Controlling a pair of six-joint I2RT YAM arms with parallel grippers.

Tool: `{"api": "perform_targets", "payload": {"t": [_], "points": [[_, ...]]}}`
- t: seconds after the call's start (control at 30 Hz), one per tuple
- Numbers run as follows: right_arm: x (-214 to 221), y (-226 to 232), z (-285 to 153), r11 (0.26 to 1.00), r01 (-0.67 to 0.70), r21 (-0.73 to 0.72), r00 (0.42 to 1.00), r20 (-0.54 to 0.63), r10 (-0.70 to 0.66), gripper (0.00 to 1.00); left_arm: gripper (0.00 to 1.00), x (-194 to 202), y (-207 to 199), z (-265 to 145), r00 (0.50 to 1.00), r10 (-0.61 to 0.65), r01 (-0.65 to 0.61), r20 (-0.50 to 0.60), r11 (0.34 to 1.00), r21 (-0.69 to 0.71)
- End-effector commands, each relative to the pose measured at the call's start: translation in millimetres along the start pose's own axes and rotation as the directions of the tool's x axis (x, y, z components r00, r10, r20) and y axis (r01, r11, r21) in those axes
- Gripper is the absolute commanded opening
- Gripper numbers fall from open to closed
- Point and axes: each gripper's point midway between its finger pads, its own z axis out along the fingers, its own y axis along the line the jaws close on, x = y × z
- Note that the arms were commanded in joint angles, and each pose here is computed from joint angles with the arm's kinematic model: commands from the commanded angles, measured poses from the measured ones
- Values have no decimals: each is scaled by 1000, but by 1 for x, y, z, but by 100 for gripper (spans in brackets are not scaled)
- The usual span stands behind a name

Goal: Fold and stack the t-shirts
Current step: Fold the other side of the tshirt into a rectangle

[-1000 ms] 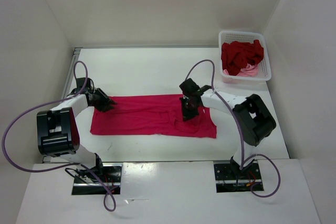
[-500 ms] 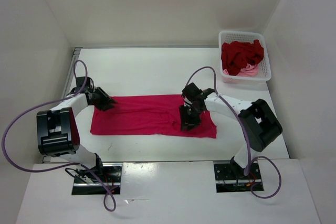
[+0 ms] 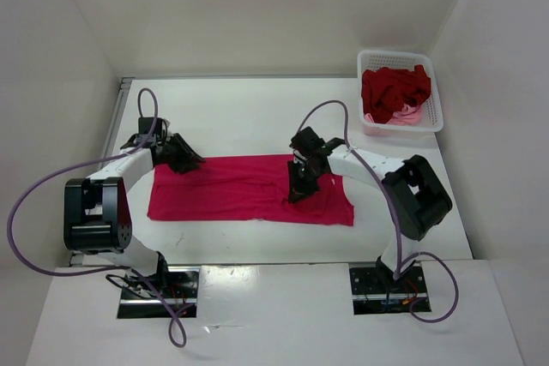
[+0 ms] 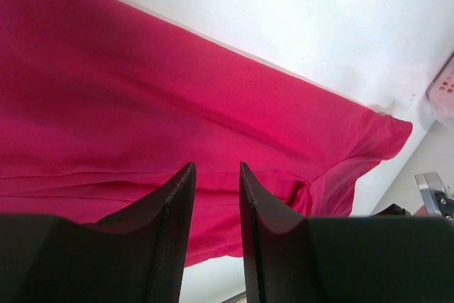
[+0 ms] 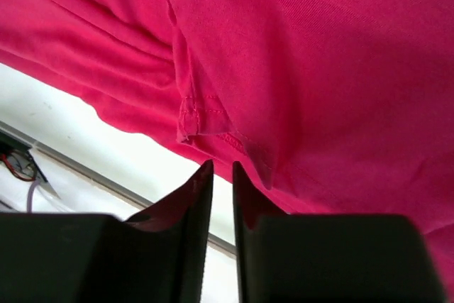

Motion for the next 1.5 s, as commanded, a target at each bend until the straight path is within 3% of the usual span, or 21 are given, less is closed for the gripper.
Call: {"api": "perform_targets", "payload": {"t": [0.0, 0.1, 0.17, 0.57, 0.67, 0.77, 0.87, 1.1, 1.17, 1.27, 1.3, 1.33, 1.47], "points": [[-22, 24, -7, 998, 38, -50, 996, 83, -34, 23, 38, -3, -10, -5, 1000, 8, -8, 16, 999, 32], [-19, 22, -1, 998, 32, -51, 998, 59, -29, 28, 38, 1, -5, -3, 1000, 4, -4, 9, 1000, 25], [-22, 24, -2, 998, 35, -55, 997, 67, -31, 38, 38, 4, -5, 0, 1000, -2, 2, -3, 1000, 22], [-34, 28, 15, 998, 23, -59, 998, 53, -19, 43, 38, 6, -2, 3, 1000, -6, 6, -10, 1000, 16], [-31, 29, 18, 998, 27, -56, 999, 41, -25, 37, 38, 6, -2, 3, 1000, -6, 6, -10, 1000, 16], [-32, 31, 18, 997, 31, -68, 999, 44, -28, 18, 38, 6, -1, 6, 1000, -6, 6, -10, 1000, 16], [-32, 36, 19, 997, 38, -69, 999, 39, -36, 7, 38, 6, -1, 6, 1000, -6, 6, -10, 1000, 16], [-19, 70, 6, 986, 39, -165, 999, -20, -43, 5, 39, 5, -4, 6, 1000, -11, 12, -10, 1000, 28], [-18, 82, 3, 975, 24, -223, 999, -38, -33, 8, 39, 2, -7, 5, 1000, -8, 8, -4, 999, 34], [-9, 81, 9, 975, 20, -222, 997, -68, -36, 36, 39, 2, -7, 5, 1000, -8, 8, -4, 999, 34], [-8, 79, 12, 976, 15, -216, 997, -77, -32, 54, 39, -1, -10, 4, 1000, -3, 3, 4, 999, 40], [-9, 74, 13, 981, 22, -194, 997, -72, -37, 60, 39, 1, -9, 3, 1000, -7, 7, -3, 999, 35], [-22, 69, -5, 982, 41, -185, 999, -7, -43, 62, 42, 3, -10, 4, 1000, 9, -9, -8, 999, 37]]}}
